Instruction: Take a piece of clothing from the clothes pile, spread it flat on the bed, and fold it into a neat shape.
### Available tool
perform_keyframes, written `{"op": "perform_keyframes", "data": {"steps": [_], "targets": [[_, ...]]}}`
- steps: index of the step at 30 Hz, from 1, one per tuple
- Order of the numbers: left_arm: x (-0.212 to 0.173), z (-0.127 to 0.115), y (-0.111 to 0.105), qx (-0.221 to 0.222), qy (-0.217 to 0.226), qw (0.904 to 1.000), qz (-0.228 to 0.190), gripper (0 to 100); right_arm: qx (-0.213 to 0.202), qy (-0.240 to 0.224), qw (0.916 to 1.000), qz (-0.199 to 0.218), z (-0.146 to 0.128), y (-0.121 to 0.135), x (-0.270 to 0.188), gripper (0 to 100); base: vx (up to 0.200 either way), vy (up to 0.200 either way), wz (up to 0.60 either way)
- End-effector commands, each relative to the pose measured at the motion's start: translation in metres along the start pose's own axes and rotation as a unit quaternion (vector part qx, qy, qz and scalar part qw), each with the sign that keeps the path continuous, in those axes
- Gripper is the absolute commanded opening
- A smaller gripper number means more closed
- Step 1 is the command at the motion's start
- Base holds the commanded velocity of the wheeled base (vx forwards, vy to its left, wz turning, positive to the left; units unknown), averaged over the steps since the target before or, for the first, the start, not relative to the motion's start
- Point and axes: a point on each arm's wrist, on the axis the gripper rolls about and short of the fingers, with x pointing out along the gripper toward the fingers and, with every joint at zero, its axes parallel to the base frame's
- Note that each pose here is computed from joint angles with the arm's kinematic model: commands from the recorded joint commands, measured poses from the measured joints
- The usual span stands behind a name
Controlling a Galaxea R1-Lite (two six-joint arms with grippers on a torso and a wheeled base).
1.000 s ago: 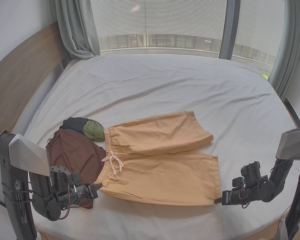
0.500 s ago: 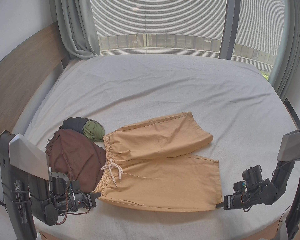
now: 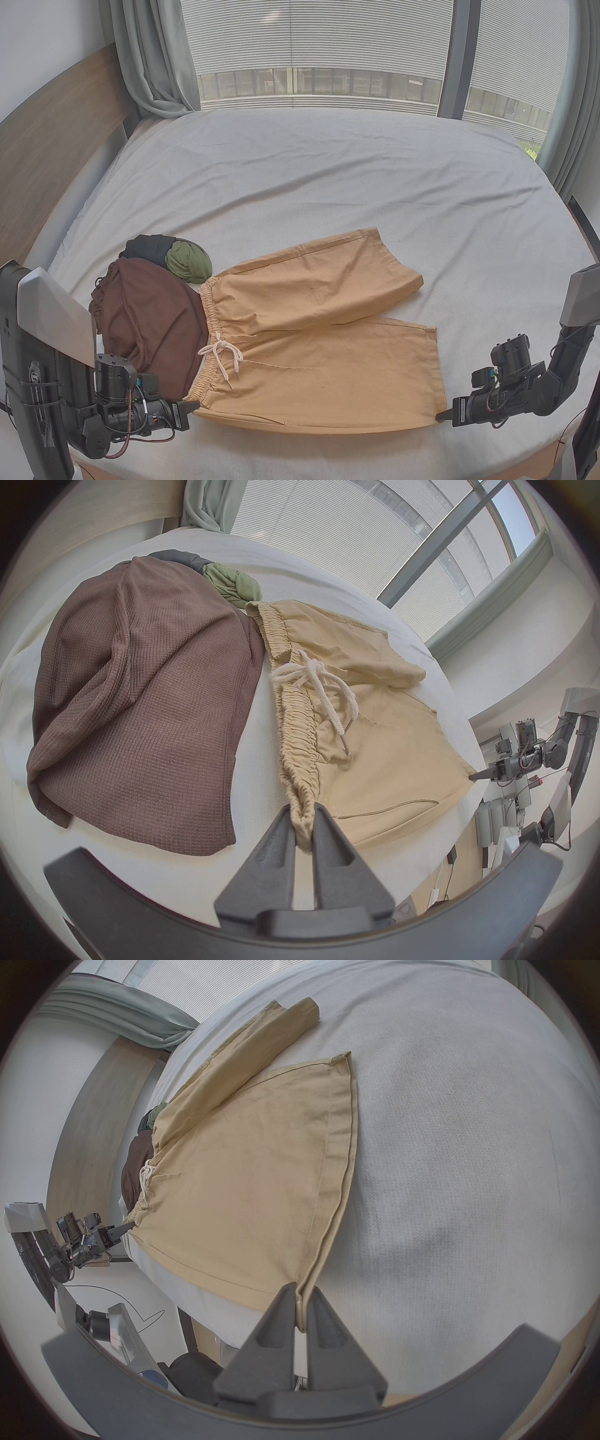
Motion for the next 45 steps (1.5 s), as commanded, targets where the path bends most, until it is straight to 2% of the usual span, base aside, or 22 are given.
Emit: {"op": "perform_keyframes", "data": {"steps": [1, 11, 20, 24, 27, 31, 35, 36, 41, 45], "targets": [[-0.004, -0.003, -0.001, -0.001, 0.009, 1.0, -0.003, 0, 0.0, 0.003, 1.0, -0.001, -0.003, 0.0, -0.002, 0, 0.0, 0.0, 0.0], [-0.002, -0.005, -0.003, 0.013, 0.016, 0.9997, -0.013, 0, -0.005, 0.002, 1.0, 0.0, -0.005, -0.004, -0.004, 0, 0.0, 0.0, 0.0], [0.003, 0.007, -0.004, 0.018, -0.016, 0.9994, -0.023, 0, -0.019, -0.063, 0.9976, 0.021, 0.01, 0.001, -0.005, 0, 0.0, 0.0, 0.0], [0.006, 0.019, -0.007, 0.01, -0.044, 0.9985, -0.031, 0, -0.017, -0.112, 0.9928, 0.037, 0.02, 0.005, -0.007, 0, 0.0, 0.0, 0.0], [0.005, 0.029, -0.014, -0.007, -0.068, 0.9966, -0.046, 0, -0.02, -0.156, 0.9862, 0.052, 0.029, 0.009, -0.011, 0, 0.0, 0.0, 0.0], [0.007, 0.039, -0.021, -0.039, -0.089, 0.9934, -0.061, 0, -0.028, -0.183, 0.9809, 0.061, 0.037, 0.012, -0.014, 0, 0.0, 0.0, 0.0], [0.01, 0.045, -0.022, -0.047, -0.102, 0.9916, -0.064, 0, -0.026, -0.201, 0.9768, 0.069, 0.043, 0.014, -0.016, 0, 0.0, 0.0, 0.0], [0.013, 0.05, -0.023, -0.055, -0.112, 0.99, -0.065, 0, -0.02, -0.217, 0.9728, 0.078, 0.047, 0.016, -0.017, 0, 0.0, 0.0, 0.0], [0.015, 0.056, -0.022, -0.075, -0.129, 0.9871, -0.058, 0, -0.026, -0.25, 0.9636, 0.091, 0.054, 0.018, -0.02, 0, 0.0, 0.0, 0.0], [0.017, 0.061, -0.021, -0.076, -0.14, 0.9856, -0.058, 0, -0.027, -0.259, 0.9613, 0.092, 0.058, 0.018, -0.019, 0, 0.0, 0.0, 0.0]]}}
